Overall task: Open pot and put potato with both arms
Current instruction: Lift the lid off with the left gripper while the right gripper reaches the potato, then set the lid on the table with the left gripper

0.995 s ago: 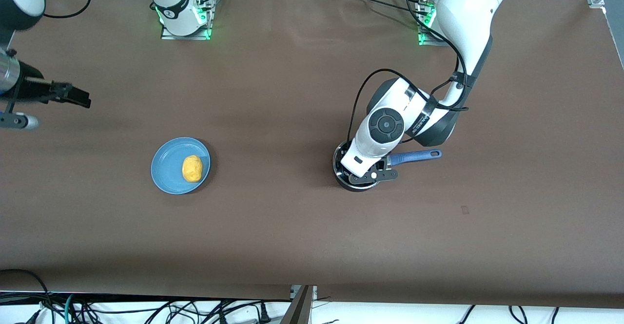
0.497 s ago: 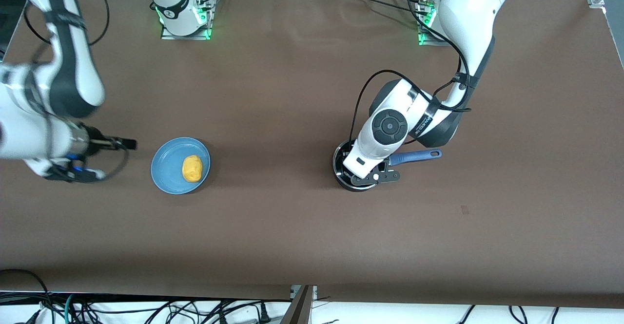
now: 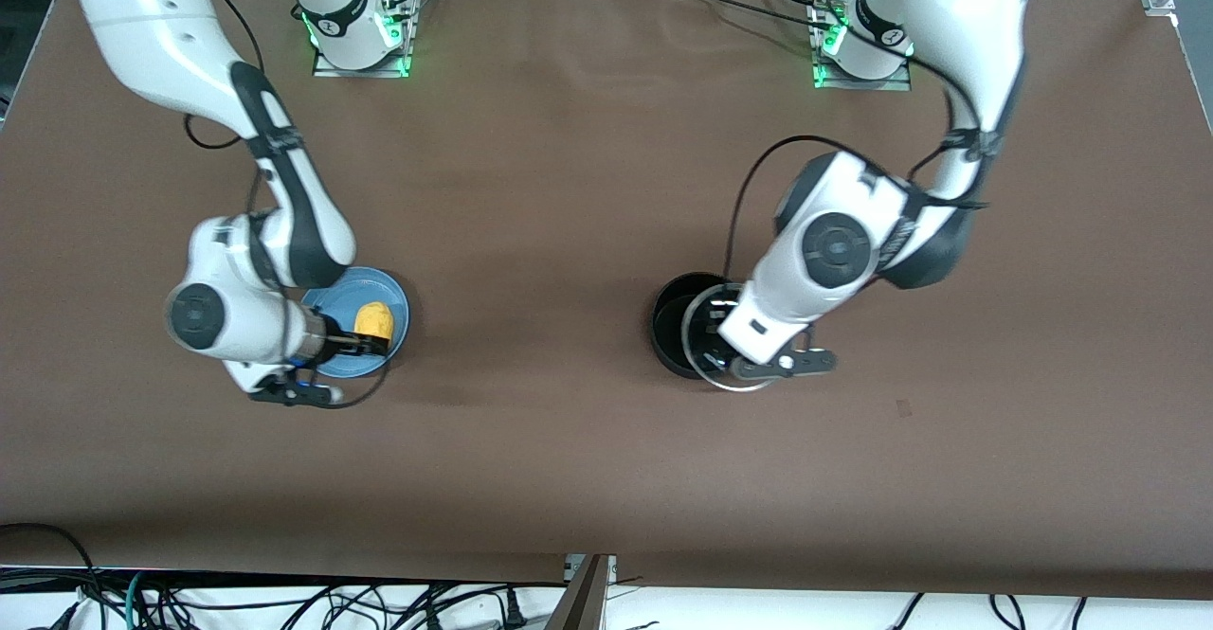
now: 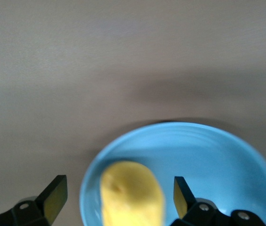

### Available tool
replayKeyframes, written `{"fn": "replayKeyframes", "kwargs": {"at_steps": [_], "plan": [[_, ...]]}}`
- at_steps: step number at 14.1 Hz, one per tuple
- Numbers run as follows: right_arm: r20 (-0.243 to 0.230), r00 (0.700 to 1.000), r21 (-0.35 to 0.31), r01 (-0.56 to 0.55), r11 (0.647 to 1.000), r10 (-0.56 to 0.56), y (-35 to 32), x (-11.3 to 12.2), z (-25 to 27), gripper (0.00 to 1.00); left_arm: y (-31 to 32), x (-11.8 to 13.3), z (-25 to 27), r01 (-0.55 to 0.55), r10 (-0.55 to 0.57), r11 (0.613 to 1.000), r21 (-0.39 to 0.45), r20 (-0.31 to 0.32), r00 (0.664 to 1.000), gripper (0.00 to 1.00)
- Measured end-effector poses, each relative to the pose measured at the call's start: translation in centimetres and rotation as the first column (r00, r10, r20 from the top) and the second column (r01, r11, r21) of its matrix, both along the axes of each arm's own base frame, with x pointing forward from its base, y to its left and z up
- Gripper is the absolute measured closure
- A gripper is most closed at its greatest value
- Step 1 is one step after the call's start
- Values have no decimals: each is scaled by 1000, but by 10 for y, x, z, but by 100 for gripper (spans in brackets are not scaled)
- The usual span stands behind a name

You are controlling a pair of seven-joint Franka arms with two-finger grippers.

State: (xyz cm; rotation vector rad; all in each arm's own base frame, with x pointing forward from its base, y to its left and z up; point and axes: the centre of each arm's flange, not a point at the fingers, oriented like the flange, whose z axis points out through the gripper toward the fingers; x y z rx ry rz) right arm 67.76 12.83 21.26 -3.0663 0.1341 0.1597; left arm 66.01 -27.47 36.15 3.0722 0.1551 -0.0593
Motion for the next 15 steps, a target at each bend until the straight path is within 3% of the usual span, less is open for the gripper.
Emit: {"fn": "replayKeyframes", "kwargs": {"at_steps": [3, 7, 10, 15], "plan": [[-15, 1000, -5, 6, 1000, -6, 8, -4, -14, 0, 90, 23, 31, 90, -90, 996, 10, 18, 996, 34], [-20, 1000, -15, 23, 1000, -23, -6, -4, -15, 0, 245, 42, 27, 206, -206, 978, 44, -6, 979, 34], [-63, 998, -22, 22, 1000, -24, -10, -8, -2, 0, 324, 33, 9, 201, -196, 978, 64, -66, 978, 34], [-115, 993, -29, 15, 999, -18, -10, -16, 15, 1, 395, 12, -38, 151, -142, 987, 53, -153, 978, 34]]}}
